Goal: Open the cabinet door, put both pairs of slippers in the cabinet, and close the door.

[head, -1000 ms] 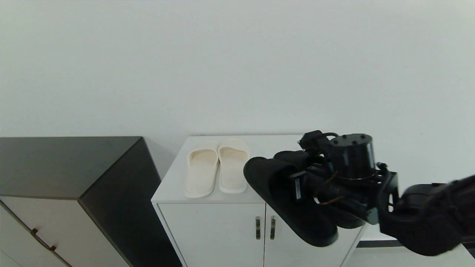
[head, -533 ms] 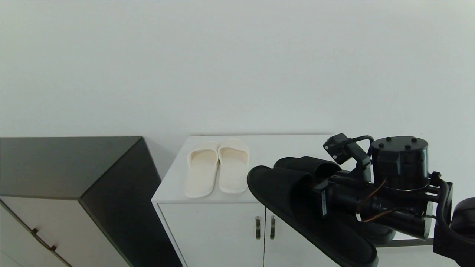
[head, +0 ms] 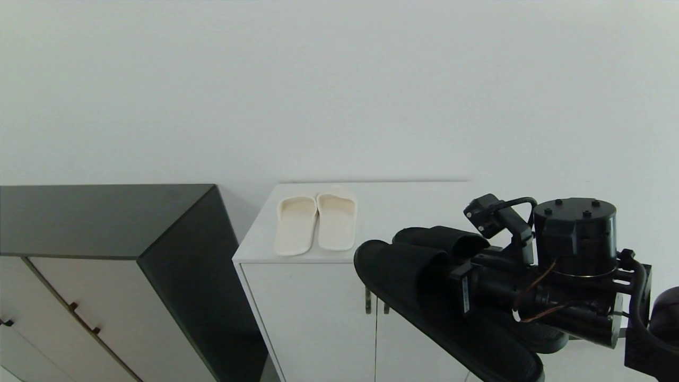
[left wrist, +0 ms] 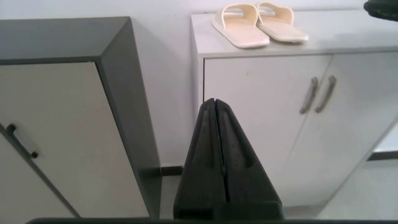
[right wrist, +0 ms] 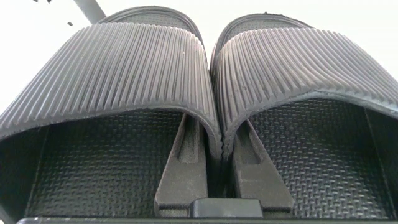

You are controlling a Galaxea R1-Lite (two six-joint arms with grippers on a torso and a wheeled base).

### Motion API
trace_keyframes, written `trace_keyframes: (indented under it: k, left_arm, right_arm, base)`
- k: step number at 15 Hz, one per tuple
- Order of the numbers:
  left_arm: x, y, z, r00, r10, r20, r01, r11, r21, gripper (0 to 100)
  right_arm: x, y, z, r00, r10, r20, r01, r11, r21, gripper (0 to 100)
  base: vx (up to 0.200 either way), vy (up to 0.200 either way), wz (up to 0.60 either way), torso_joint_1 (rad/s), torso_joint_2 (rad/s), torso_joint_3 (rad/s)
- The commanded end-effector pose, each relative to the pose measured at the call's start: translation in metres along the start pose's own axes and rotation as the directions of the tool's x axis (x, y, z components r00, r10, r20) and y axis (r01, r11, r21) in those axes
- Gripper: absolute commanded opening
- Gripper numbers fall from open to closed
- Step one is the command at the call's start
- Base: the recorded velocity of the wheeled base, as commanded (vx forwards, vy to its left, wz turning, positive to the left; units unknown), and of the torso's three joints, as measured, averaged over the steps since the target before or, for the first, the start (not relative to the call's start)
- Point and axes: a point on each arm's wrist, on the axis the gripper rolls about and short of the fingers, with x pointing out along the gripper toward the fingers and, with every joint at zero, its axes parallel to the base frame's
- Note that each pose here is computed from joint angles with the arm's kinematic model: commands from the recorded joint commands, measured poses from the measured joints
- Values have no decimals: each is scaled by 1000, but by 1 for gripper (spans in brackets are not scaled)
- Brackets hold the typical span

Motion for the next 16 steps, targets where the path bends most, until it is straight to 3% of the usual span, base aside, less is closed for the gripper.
trace_keyframes:
  k: [1,16]
  left_arm:
    - [0,0,0,1000,0,-2,0,1000,0,0]
    - [0,0,0,1000,2,-2,-2,1000,-6,0]
  right_arm:
    - [-1,-1,-1,1000,0,-2,0,1000,2,0]
    - [-4,0,-14,999,26,-25,-26,1000,-11,0]
  base:
    - [-200,0,0,2,2,-2]
    - [-13,0,0,0,0,0]
